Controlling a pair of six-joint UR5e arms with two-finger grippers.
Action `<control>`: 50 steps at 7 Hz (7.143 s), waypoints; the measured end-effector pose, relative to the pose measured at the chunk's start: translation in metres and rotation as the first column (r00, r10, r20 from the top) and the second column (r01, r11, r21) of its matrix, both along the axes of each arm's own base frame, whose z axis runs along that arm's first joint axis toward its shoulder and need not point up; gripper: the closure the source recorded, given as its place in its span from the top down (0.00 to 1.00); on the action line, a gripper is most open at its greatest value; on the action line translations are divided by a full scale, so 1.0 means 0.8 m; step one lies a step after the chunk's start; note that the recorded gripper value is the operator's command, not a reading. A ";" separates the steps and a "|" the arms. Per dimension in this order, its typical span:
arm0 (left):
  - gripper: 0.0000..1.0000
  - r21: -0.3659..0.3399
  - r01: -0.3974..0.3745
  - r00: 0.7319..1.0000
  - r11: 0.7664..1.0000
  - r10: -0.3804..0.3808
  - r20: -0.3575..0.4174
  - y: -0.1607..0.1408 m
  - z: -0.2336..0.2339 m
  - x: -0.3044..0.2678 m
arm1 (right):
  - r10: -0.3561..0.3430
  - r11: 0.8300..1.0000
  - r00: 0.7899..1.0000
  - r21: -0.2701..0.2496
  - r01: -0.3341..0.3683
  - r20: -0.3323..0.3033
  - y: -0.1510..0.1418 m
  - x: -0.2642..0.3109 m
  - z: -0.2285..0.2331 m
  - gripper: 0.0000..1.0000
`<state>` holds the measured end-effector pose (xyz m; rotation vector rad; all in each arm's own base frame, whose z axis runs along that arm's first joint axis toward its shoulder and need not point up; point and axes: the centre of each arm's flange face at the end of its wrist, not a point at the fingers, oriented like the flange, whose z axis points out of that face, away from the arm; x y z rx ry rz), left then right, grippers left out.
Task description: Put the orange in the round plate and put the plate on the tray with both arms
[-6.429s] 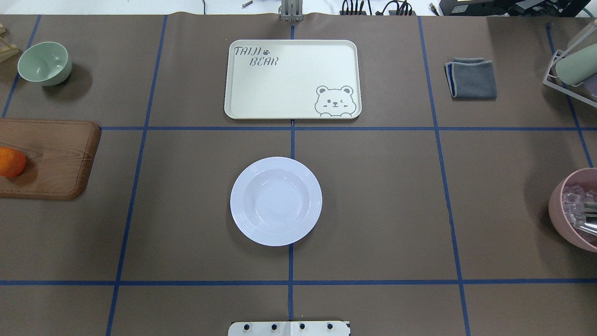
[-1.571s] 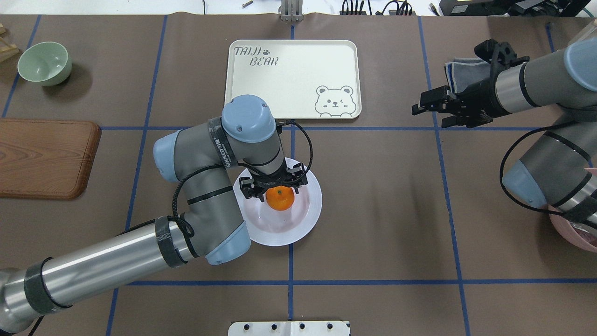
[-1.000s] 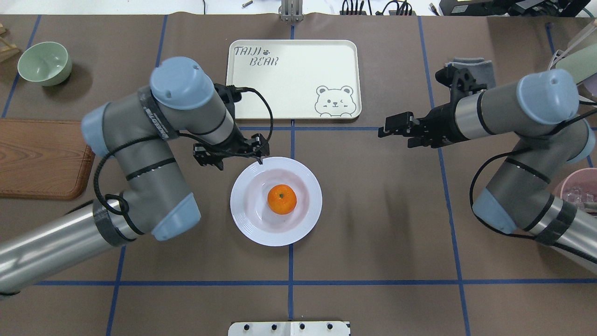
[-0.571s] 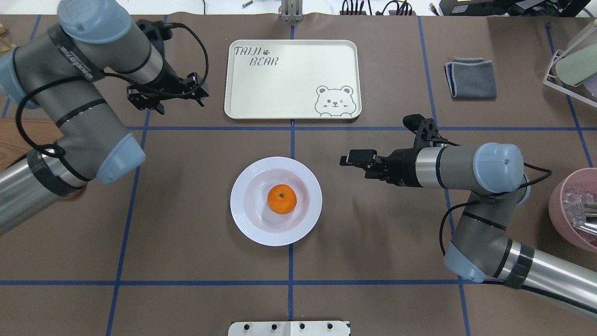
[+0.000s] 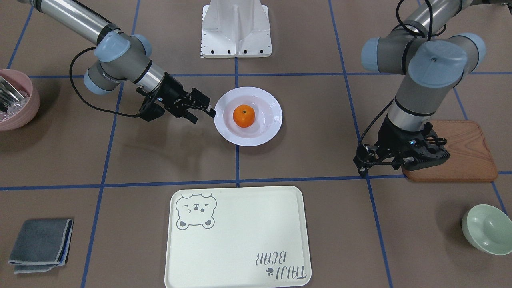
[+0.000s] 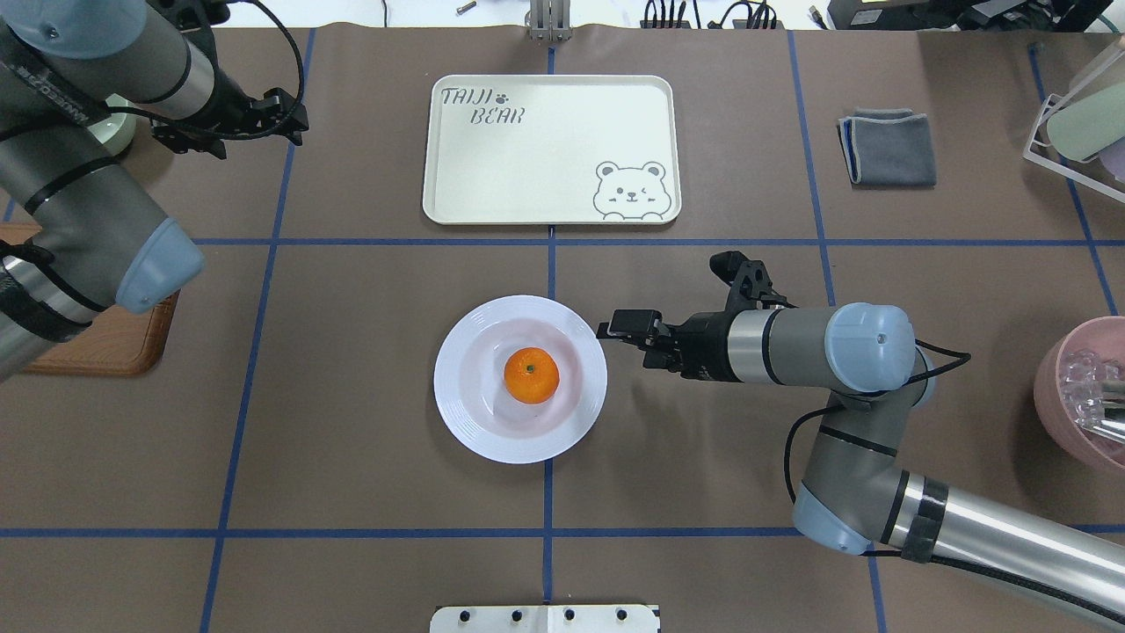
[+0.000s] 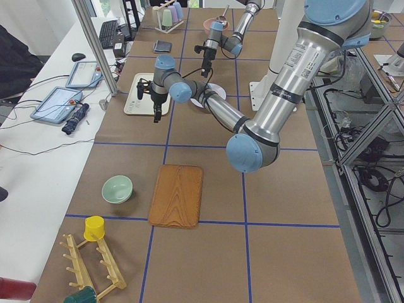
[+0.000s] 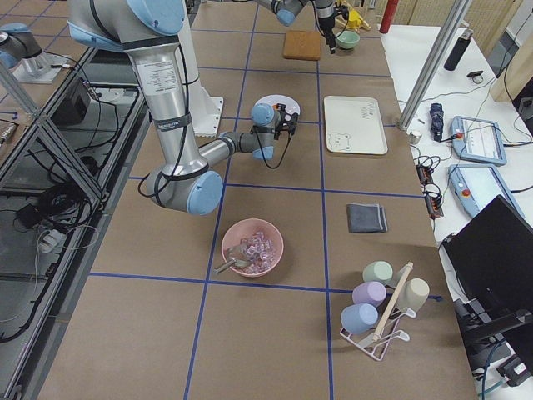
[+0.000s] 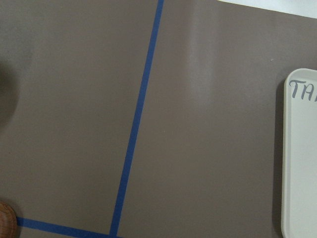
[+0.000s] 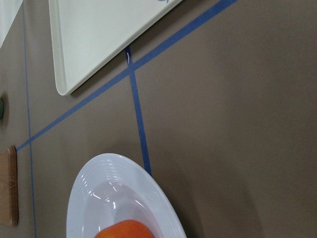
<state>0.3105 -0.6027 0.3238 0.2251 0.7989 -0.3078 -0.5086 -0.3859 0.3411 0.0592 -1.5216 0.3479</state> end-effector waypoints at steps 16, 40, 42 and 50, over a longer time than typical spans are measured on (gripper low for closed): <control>0.99 0.056 -0.164 0.968 0.985 0.150 0.200 0.008 0.192 -0.195 | 0.018 1.000 0.999 -0.026 -0.017 0.034 0.037 -0.082 -0.029 0.16; 0.99 0.015 -0.196 0.945 0.981 0.185 0.269 0.046 0.278 -0.281 | 0.225 0.972 0.836 0.053 -0.230 -0.500 -0.317 0.135 -0.016 1.00; 0.99 0.033 -0.239 0.944 0.971 0.224 0.242 0.056 0.280 -0.296 | 0.090 0.993 0.772 0.117 -0.020 -0.629 -0.311 0.290 0.051 1.00; 0.99 -0.036 -0.318 0.948 0.948 0.318 0.021 0.187 0.360 -0.378 | -0.316 0.919 0.586 -0.087 0.386 -0.746 -0.136 0.698 0.341 1.00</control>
